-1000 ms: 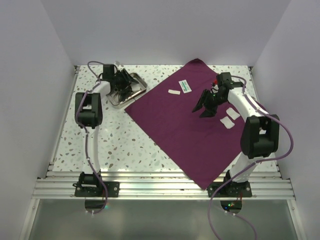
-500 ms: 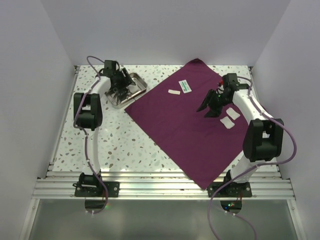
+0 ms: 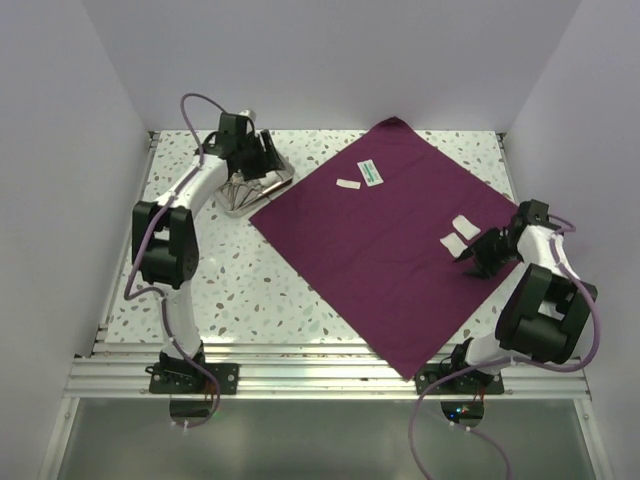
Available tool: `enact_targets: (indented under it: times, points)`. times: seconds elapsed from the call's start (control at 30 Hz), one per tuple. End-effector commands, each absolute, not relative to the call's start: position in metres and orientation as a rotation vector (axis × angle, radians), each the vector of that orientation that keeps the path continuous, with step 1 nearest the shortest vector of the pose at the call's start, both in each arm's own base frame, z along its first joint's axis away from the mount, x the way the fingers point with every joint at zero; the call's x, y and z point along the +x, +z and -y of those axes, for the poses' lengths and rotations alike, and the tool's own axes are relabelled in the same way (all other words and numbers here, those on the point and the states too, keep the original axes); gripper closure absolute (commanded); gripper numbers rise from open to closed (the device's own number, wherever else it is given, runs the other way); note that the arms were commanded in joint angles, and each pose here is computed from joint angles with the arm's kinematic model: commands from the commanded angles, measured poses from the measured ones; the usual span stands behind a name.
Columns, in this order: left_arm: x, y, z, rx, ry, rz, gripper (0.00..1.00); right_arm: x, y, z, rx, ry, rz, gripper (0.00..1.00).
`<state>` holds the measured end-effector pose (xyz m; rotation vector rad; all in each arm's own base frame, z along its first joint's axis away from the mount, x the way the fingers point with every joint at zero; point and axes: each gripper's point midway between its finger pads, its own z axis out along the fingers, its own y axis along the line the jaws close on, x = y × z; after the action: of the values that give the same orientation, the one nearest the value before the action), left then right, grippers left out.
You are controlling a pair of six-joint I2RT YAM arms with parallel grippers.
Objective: Prepare the surgical pack
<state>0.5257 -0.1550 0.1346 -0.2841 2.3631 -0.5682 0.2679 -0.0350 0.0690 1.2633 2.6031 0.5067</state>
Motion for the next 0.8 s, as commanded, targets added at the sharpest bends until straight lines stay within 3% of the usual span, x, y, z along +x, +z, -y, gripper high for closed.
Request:
enact_targets:
  times: [0.0, 0.37, 0.77]
  points:
    - [0.504, 0.156, 0.160, -0.232, -0.658, -2.351, 0.35, 0.265, 0.071, 0.046, 1.184, 0.454, -2.571, 0.57]
    - [0.473, 0.152, 0.157, -0.188, -0.762, -2.340, 0.40, 0.320, 0.060, 0.081, 1.083, 0.392, -2.489, 0.60]
    - [0.461, 0.135, 0.167, -0.129, -0.802, -2.409, 0.45, 0.345, 0.049, 0.100, 1.079, 0.351, -2.510, 0.62]
